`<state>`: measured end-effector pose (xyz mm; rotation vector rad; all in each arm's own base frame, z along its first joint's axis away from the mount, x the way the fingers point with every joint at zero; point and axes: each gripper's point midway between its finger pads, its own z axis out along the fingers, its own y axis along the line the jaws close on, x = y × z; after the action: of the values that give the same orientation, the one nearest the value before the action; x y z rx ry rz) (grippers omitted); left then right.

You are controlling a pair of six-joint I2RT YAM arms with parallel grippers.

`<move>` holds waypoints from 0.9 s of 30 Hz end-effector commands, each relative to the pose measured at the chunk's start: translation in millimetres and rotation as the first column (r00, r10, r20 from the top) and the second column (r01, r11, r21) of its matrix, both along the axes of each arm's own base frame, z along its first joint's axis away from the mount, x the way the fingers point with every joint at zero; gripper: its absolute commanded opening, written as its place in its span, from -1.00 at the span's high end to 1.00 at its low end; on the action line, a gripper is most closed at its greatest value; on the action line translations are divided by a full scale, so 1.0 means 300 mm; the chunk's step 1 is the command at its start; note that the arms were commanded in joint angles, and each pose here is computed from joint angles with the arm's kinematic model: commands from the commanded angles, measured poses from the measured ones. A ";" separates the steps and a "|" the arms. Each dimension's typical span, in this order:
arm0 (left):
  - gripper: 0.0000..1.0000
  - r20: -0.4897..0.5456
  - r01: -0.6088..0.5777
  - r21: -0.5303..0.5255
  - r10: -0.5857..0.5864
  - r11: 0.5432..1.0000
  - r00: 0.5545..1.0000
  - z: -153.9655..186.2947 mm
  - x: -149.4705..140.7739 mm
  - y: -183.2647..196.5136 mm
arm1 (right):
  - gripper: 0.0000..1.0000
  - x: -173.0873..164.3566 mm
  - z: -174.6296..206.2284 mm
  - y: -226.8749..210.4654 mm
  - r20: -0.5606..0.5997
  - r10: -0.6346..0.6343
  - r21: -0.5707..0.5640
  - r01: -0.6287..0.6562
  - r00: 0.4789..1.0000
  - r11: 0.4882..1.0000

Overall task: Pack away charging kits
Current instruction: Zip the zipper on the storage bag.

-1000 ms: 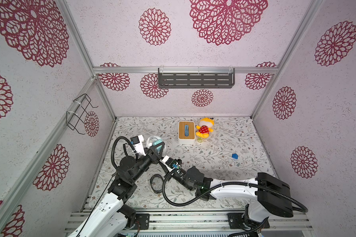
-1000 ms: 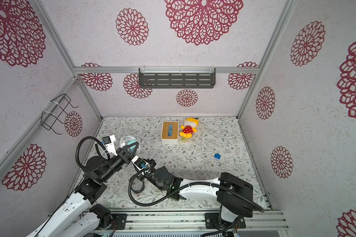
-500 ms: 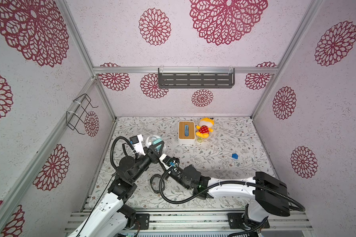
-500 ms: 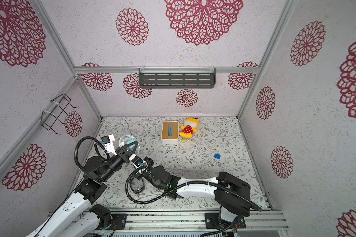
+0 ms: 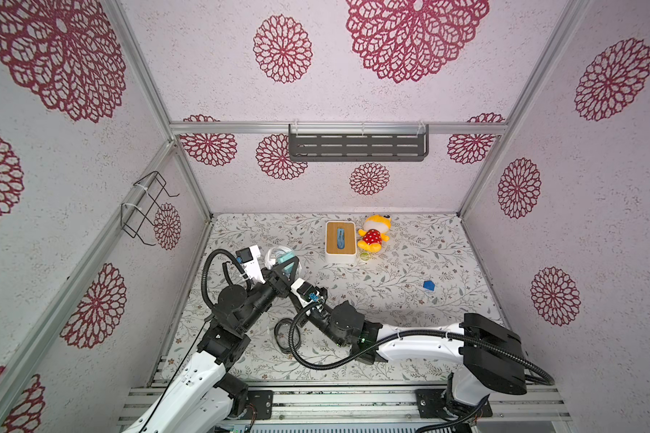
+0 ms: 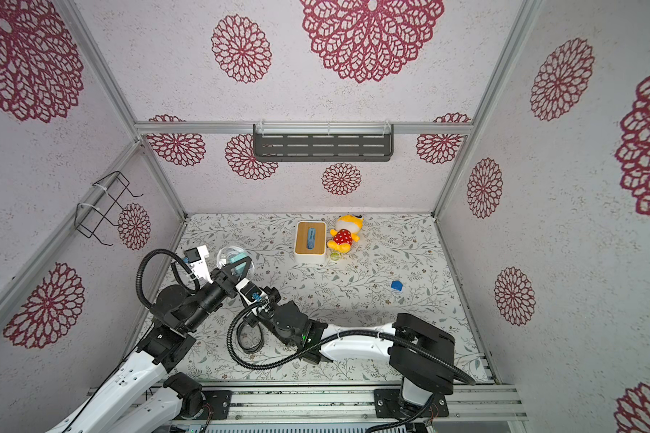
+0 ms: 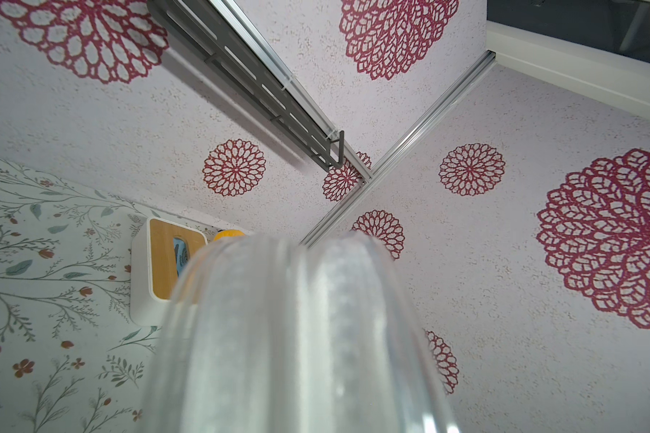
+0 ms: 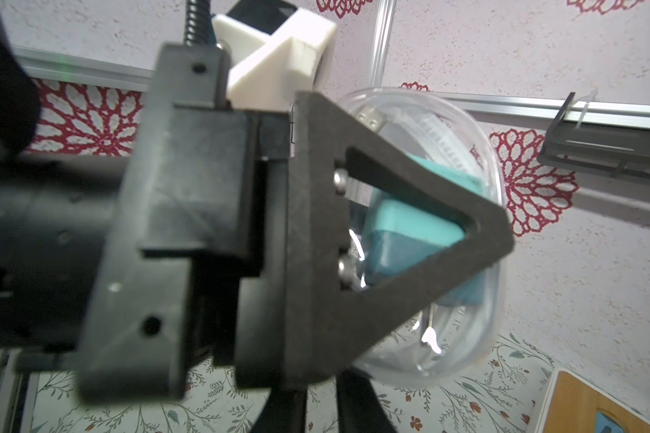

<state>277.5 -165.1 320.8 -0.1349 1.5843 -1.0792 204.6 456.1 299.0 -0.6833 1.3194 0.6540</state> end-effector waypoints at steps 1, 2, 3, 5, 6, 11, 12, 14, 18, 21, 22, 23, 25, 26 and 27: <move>1.00 0.000 0.037 -0.004 -0.037 0.999 0.999 -0.006 -0.016 -0.018 | 0.69 0.042 0.138 -0.035 0.004 -0.072 0.124 0.071 0.997 0.990; 1.00 0.000 0.038 -0.004 -0.038 0.999 0.999 -0.006 -0.016 -0.019 | 0.75 0.045 0.136 -0.036 0.003 -0.077 0.123 0.076 0.997 0.990; 1.00 0.002 0.039 -0.005 -0.039 0.999 0.999 -0.004 -0.017 -0.019 | 0.81 0.047 0.137 -0.037 0.000 -0.081 0.124 0.080 0.997 0.989; 1.00 0.001 0.039 -0.006 -0.039 0.999 0.999 -0.005 -0.017 -0.019 | 0.95 0.049 0.136 -0.042 -0.003 -0.089 0.125 0.089 0.996 0.988; 1.00 0.004 0.039 -0.008 -0.039 0.999 0.999 -0.002 -0.020 -0.018 | 1.00 0.053 0.132 -0.046 -0.006 -0.098 0.122 0.098 0.995 0.988; 1.00 0.000 0.019 -0.011 -0.019 1.000 1.000 -0.004 -0.018 -0.006 | 1.00 0.058 0.104 -0.073 -0.020 -0.118 0.117 0.119 0.993 0.986; 1.00 -0.002 0.013 -0.011 -0.013 1.000 1.000 -0.004 -0.016 -0.002 | 1.00 0.057 0.098 -0.081 -0.022 -0.120 0.116 0.121 0.993 0.986; 1.00 -0.003 0.009 -0.014 -0.009 1.000 1.000 -0.002 -0.017 0.001 | 1.00 0.054 0.086 -0.098 -0.025 -0.125 0.113 0.127 0.992 0.985; 1.00 -0.001 -0.003 -0.017 0.003 1.000 1.000 0.002 -0.021 0.013 | 1.00 0.053 0.055 -0.137 -0.031 -0.142 0.100 0.145 0.989 0.984; 1.00 0.003 -0.013 -0.021 0.013 1.000 1.000 0.008 -0.026 0.022 | 1.00 0.052 0.030 -0.159 -0.034 -0.153 0.092 0.155 0.988 0.984; 1.00 0.003 -0.016 -0.021 0.016 1.000 1.000 0.008 -0.026 0.024 | 1.00 0.053 0.024 -0.164 -0.039 -0.154 0.093 0.157 0.987 0.983; 1.00 0.004 -0.020 -0.022 0.020 1.000 1.000 0.009 -0.027 0.028 | 1.00 0.055 0.012 -0.169 -0.043 -0.156 0.088 0.159 0.987 0.983; 1.00 0.005 -0.021 -0.021 0.021 1.000 1.000 0.008 -0.027 0.029 | 1.00 0.056 -0.005 -0.169 -0.047 -0.157 0.077 0.161 0.986 0.984; 1.00 0.003 -0.020 -0.022 0.020 1.000 1.000 0.008 -0.027 0.028 | 1.00 0.060 -0.010 -0.172 -0.048 -0.165 0.071 0.168 0.985 0.983; 1.00 0.000 -0.018 -0.021 0.018 1.000 1.000 0.005 -0.025 0.027 | 1.00 0.064 -0.011 -0.178 -0.049 -0.172 0.071 0.175 0.984 0.982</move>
<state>271.0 -161.4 313.3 -0.1526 1.6098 -1.0810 209.8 424.6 274.1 -0.6235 1.3749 0.5932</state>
